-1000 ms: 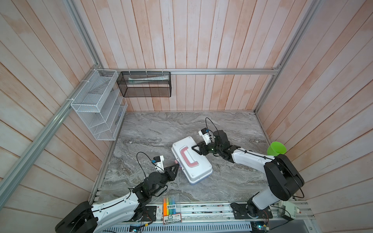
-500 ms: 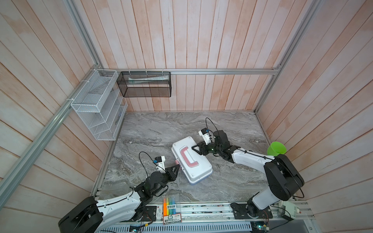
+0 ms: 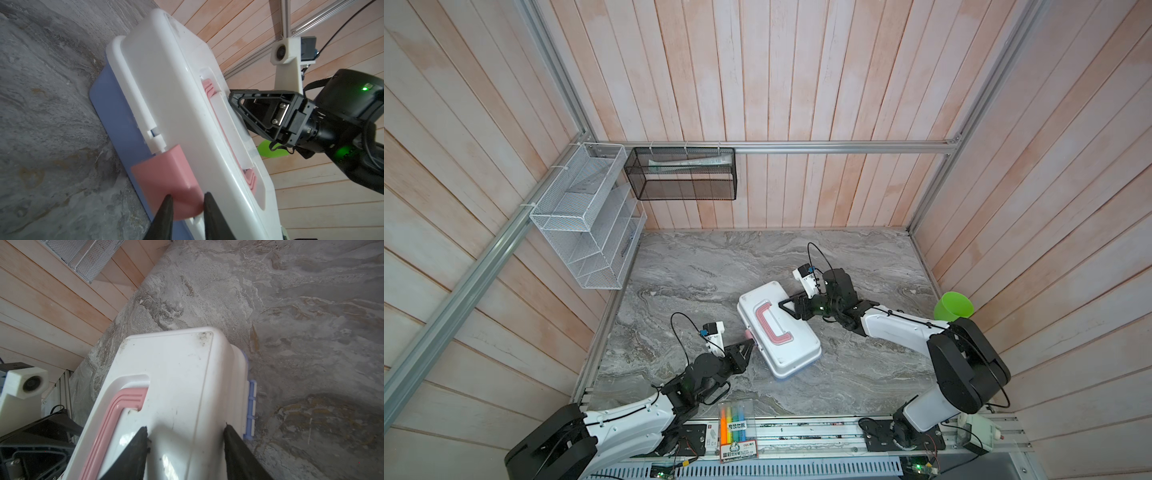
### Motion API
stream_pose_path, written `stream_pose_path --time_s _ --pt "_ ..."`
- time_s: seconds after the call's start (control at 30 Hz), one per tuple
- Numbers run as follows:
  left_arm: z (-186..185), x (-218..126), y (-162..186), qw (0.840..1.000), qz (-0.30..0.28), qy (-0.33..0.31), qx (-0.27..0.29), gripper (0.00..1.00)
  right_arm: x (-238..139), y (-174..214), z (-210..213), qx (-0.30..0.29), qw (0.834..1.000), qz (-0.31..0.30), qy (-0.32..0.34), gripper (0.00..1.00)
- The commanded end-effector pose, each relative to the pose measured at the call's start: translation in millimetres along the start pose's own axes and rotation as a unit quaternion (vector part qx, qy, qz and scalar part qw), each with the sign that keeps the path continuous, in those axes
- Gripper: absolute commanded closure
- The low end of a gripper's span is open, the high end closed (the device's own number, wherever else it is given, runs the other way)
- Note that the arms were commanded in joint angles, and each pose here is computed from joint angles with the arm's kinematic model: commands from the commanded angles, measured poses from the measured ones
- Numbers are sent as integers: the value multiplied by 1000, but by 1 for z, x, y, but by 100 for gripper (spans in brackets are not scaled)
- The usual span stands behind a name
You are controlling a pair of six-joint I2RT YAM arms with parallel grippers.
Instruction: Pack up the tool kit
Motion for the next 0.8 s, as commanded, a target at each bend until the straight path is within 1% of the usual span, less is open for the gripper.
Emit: stream_pose_path --time_s 0.0,0.77 --pt "-9 4 -5 1000 -3 14 9 72 10 67 -25 50 992 111 39 45" --pt "-14 8 -6 1000 1 18 17 74 9 68 -26 49 992 111 41 45"
Point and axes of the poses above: each gripper's point midway between its finger pads, its own x axis out along the fingers, its own z axis along the line the jaws close on, y = z × x, the point moved 3 cm from there along -x, back along the fingers, and after that the axes turned 11 degrees about x, right-handed, at the moved point
